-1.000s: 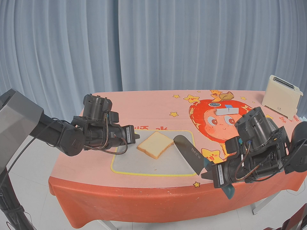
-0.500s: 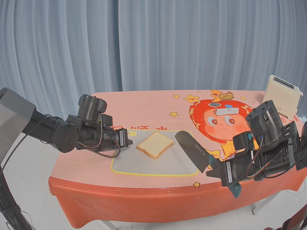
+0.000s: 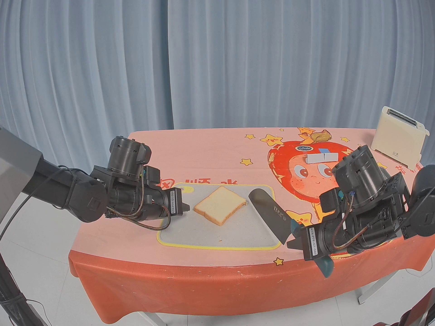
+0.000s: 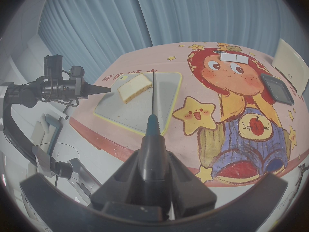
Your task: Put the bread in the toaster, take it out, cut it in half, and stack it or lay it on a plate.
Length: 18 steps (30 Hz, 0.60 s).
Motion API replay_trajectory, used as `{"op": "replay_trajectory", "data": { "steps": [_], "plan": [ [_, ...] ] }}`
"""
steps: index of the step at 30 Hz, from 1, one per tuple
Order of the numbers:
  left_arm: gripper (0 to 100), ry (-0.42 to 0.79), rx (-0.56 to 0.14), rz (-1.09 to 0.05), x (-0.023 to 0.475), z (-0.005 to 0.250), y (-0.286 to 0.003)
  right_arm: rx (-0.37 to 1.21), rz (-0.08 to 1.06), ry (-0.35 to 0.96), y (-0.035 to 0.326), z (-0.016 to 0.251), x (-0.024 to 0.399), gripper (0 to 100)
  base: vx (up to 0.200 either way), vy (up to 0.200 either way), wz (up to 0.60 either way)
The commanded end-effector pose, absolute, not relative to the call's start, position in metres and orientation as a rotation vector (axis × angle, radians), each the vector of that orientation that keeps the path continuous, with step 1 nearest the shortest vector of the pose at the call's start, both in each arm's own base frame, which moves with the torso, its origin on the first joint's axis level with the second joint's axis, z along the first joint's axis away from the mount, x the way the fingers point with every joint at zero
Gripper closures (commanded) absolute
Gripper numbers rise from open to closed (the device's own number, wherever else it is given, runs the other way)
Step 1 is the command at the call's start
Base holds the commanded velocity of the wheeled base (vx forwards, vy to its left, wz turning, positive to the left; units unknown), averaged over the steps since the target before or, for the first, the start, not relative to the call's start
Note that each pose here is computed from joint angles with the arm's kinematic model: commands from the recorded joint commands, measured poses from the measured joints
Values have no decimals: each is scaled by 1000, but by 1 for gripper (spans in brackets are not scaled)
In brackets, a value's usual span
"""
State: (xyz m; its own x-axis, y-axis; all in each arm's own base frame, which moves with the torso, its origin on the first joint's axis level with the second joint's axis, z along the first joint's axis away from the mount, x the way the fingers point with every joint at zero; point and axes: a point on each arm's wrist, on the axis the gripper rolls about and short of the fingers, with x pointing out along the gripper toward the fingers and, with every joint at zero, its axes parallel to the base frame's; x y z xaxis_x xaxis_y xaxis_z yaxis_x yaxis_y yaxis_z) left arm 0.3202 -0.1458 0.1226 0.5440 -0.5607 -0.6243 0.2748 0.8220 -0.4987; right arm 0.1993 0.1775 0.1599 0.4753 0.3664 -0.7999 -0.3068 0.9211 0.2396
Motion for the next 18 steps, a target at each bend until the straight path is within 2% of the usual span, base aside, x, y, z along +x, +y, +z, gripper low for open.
{"op": "replay_trajectory", "data": {
  "steps": [1,18],
  "plan": [
    [100,891,-356,-506,328,110,-153,59,404,1011,180,155,202,100,0,0,0],
    [100,892,-357,-500,338,104,-156,60,432,1014,183,156,199,100,0,0,0]
  ]
}}
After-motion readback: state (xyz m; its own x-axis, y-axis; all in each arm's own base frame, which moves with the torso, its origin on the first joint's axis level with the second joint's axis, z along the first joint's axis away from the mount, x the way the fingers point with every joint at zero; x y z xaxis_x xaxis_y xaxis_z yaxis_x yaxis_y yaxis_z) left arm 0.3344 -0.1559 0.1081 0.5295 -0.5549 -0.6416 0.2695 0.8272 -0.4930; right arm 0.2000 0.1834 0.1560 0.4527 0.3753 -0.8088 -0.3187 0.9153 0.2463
